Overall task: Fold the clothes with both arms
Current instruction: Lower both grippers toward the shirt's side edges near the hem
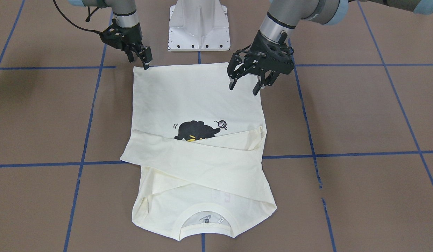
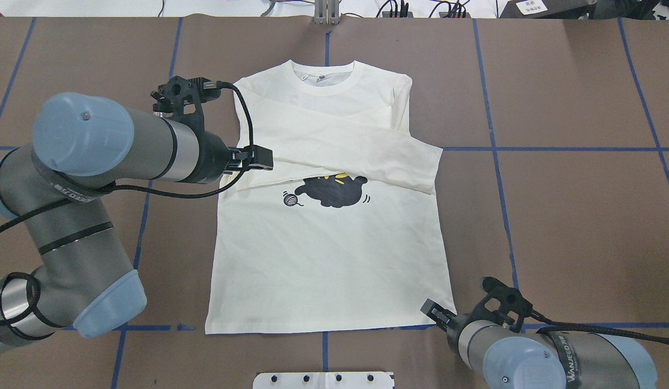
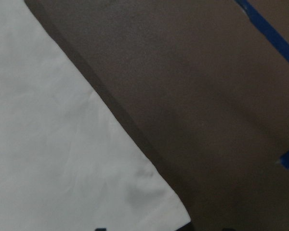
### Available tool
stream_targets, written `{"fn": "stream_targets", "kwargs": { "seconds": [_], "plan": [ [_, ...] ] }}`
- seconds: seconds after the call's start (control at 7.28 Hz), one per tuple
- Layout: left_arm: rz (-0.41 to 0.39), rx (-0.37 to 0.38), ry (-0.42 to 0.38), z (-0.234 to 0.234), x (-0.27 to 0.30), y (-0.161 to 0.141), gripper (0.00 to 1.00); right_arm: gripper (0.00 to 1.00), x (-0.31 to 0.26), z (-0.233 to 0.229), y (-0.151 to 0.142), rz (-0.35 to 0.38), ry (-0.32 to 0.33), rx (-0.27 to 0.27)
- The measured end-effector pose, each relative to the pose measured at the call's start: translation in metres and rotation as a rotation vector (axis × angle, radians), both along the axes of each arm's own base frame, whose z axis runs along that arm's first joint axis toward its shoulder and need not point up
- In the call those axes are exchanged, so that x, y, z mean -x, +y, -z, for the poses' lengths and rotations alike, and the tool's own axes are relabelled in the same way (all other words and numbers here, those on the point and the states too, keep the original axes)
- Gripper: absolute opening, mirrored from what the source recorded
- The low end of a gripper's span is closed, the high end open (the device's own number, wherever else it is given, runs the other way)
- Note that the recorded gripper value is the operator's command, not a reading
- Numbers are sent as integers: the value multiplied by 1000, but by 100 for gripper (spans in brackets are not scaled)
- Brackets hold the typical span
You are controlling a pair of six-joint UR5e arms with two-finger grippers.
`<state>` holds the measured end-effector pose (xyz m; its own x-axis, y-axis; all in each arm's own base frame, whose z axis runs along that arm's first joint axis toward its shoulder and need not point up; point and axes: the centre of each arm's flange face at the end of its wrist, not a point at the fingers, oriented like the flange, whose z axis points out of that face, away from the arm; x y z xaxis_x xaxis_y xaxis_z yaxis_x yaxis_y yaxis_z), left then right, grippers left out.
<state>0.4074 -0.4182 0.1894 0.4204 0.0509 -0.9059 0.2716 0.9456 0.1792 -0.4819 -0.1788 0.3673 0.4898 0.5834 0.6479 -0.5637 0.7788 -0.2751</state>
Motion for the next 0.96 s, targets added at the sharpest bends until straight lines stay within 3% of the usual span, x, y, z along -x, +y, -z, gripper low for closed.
{"fn": "stream_targets", "kwargs": {
  "seconds": [0.14,0.55,0.82,0.96],
  "plan": [
    [0,0,0,0,0,0,83,62,0,-3,1,3,7,0],
    [-1,10,-13,-11,2,2,83,54,2,-7,3,8,17,-1],
    [-1,14,-20,-16,3,3,83,42,4,-11,2,10,26,-3],
    [-1,14,-21,-17,3,3,83,31,3,-11,0,6,29,-3]
  ]
}}
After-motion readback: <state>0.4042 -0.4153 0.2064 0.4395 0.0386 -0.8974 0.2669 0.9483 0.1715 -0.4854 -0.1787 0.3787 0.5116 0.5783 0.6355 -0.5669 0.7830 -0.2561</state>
